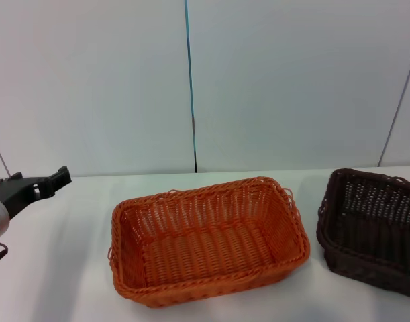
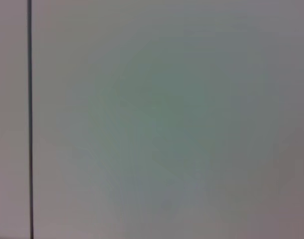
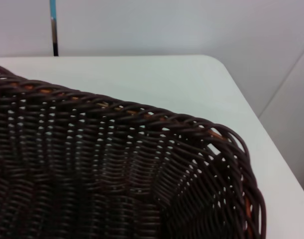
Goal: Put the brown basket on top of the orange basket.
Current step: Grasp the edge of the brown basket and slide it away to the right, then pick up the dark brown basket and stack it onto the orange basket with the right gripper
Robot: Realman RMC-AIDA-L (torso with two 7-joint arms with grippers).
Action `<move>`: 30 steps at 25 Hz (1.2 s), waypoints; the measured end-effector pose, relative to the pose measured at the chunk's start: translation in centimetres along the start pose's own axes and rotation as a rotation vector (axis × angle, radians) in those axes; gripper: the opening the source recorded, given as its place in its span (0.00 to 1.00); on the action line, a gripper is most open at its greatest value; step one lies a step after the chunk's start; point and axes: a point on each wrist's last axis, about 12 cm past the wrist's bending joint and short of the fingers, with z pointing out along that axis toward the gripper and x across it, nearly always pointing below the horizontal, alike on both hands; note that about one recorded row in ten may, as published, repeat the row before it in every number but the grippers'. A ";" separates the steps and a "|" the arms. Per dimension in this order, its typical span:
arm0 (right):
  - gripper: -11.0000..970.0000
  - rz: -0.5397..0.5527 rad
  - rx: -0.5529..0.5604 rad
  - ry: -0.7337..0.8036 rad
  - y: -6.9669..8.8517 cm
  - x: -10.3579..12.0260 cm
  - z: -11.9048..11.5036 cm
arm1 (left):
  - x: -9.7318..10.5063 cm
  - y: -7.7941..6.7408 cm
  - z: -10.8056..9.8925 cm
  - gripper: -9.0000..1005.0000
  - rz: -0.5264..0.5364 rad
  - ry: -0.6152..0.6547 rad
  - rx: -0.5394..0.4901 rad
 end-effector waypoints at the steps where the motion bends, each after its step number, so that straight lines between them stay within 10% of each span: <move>1: 0.27 0.003 0.002 -0.010 0.3 0.1 -0.2 | 0.0 0.0 0.0 0.93 0.000 0.001 0.001; 30: 0.26 -0.072 0.039 -0.152 3.2 1.7 -1.5 | 0.9 0.3 -0.1 0.93 0.031 0.057 0.006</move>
